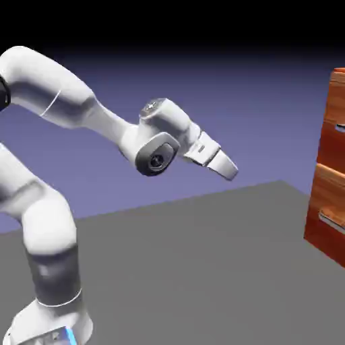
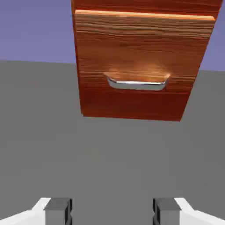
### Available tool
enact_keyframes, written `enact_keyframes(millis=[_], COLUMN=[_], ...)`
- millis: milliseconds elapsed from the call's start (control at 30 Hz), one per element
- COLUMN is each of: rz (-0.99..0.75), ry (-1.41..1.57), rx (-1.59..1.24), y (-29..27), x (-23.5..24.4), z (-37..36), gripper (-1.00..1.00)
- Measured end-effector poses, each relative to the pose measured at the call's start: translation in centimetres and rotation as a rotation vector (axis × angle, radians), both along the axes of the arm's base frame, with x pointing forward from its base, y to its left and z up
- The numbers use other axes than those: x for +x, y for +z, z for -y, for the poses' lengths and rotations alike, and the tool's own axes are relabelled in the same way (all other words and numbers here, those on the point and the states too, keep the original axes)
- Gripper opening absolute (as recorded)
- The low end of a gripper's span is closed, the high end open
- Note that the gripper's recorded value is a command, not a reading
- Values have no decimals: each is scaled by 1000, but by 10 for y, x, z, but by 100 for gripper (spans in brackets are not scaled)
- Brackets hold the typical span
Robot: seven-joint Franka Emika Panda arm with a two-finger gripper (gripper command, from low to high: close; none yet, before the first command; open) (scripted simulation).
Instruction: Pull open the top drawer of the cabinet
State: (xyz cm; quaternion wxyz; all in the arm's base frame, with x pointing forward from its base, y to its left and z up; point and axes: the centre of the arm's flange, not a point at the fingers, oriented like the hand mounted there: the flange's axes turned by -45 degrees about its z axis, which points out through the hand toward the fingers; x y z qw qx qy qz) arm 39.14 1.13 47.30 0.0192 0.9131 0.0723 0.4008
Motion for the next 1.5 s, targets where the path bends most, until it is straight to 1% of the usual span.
enact_keyframes(millis=[233, 433, 700, 900, 1067, 1200, 1333, 1500], rz=[192, 365, 565, 663, 692, 674, 617, 491], ry=[387, 640, 857, 936, 962, 966, 966, 975], rx=[-365, -704, -1184, -1557, -1869, -2114, -2354, -2641], y=[84, 151, 224, 264, 286, 295, 296, 286], x=[1, -8, -22, -25, -19, -6, 14, 49], z=[-30, -41, -31, -8, 19, 43, 66, 93], gripper=[0, 0, 0, 0, 0, 0, 0, 0])
